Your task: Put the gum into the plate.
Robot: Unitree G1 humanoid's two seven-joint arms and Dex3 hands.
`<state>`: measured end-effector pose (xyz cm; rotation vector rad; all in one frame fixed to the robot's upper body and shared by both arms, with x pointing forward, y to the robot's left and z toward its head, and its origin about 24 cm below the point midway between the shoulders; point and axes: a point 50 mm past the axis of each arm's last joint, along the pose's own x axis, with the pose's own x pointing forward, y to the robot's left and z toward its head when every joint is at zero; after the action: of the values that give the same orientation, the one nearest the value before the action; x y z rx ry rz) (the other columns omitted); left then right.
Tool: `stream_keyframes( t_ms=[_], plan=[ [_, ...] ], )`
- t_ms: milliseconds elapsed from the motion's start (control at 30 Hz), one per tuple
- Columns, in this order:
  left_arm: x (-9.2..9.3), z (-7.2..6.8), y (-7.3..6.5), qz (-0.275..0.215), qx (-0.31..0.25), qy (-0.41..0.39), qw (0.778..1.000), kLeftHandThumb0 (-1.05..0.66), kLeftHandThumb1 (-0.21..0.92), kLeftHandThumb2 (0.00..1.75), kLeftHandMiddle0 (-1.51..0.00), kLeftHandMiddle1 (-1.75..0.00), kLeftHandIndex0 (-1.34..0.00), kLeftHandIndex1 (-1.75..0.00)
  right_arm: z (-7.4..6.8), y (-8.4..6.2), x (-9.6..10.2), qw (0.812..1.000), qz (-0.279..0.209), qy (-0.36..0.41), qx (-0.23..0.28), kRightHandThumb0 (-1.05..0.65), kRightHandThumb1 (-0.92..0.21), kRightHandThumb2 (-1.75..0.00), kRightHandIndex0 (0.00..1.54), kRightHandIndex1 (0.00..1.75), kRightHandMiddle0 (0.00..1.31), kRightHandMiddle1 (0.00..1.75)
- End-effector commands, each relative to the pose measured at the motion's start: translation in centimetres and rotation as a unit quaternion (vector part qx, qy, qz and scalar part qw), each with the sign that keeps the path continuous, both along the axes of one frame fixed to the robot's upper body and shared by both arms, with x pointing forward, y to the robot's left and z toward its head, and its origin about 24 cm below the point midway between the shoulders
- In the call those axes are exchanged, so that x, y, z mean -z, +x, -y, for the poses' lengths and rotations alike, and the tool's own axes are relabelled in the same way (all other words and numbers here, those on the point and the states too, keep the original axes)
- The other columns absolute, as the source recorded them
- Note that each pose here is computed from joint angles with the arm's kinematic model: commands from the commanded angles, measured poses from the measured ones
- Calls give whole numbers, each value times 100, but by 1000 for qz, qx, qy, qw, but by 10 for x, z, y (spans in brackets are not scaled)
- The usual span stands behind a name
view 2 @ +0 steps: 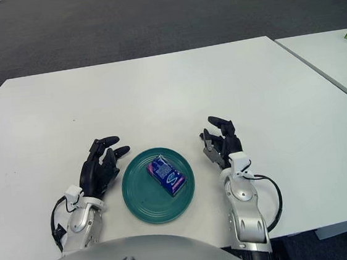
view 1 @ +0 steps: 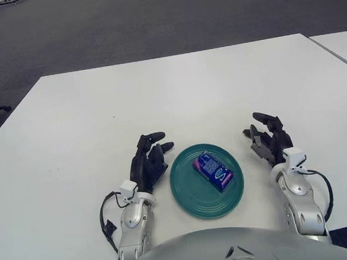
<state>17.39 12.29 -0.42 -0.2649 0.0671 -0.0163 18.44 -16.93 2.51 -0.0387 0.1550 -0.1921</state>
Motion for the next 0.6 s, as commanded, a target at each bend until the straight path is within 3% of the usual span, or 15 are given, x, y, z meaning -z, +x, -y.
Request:
stream_keyframes(
  t_ms=[0, 567],
  plan=[
    [11, -5, -8, -36, -8, 10, 999, -57, 92, 73, -55, -99, -31, -127, -6, -10, 12, 999, -33, 0, -8, -46, -92, -66, 46, 58, 17, 97],
    [9, -8, -10, -32, -50, 32, 998, -63, 92, 72, -53, -104, -29, -126, -16, -19, 23, 997, -70, -2, -44, -49, -92, -66, 43, 49, 18, 97]
  ],
)
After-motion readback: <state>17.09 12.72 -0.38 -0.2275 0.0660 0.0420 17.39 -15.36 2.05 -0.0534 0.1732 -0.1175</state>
